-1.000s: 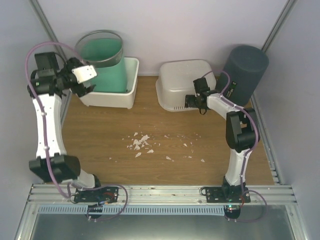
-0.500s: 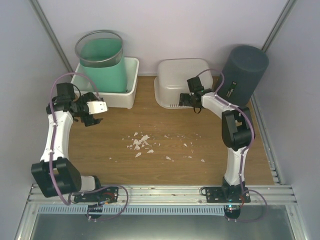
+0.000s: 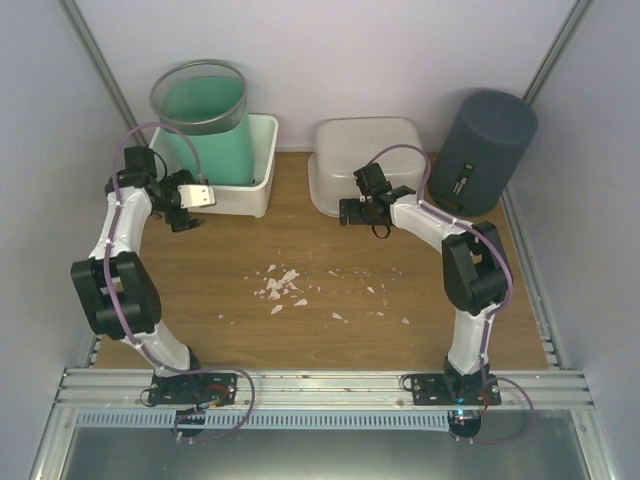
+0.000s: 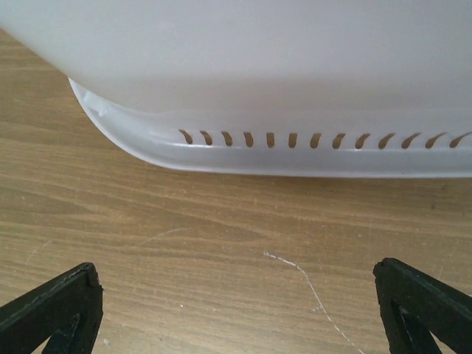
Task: Turn the large container upside down
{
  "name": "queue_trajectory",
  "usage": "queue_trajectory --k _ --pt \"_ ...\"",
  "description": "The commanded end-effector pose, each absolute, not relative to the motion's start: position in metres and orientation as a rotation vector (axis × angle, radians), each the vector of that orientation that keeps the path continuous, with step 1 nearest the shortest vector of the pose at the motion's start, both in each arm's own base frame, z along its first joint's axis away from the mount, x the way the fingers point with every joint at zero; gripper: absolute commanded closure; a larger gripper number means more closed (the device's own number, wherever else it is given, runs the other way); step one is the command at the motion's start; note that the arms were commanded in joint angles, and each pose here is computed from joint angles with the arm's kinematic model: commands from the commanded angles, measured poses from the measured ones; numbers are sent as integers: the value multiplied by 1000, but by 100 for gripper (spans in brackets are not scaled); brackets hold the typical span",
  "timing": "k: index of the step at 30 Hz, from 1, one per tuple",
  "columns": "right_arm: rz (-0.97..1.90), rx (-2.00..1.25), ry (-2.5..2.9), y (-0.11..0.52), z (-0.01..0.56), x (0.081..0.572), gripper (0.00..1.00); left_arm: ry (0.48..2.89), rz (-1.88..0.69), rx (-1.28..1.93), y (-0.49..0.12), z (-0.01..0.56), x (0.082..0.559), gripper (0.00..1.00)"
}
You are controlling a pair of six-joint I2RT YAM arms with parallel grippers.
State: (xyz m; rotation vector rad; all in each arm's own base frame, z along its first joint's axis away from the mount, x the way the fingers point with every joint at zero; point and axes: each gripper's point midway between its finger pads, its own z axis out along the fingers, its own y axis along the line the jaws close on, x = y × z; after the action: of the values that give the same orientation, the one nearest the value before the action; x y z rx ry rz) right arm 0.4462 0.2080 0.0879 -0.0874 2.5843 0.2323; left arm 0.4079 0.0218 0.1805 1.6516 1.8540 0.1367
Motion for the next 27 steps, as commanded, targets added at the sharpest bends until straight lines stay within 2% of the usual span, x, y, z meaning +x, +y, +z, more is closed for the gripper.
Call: queue_trajectory --k 1,5,15,18,23,27 --pt "232 -131 2587 209 91 432 0 1827 191 1612 27 183 436 3" --pt "193 -145 2609 204 80 428 0 1824 242 1595 29 172 448 3" --pt "201 -176 2614 206 78 427 0 1865 183 1703 24 147 438 5" --pt "214 -182 2618 208 78 425 0 1907 165 1746 24 135 436 9" --pt "189 -183 2619 202 78 421 0 1914 126 1775 21 148 431 21" --pt "201 -190 2616 204 80 419 0 1920 124 1860 22 144 420 21"
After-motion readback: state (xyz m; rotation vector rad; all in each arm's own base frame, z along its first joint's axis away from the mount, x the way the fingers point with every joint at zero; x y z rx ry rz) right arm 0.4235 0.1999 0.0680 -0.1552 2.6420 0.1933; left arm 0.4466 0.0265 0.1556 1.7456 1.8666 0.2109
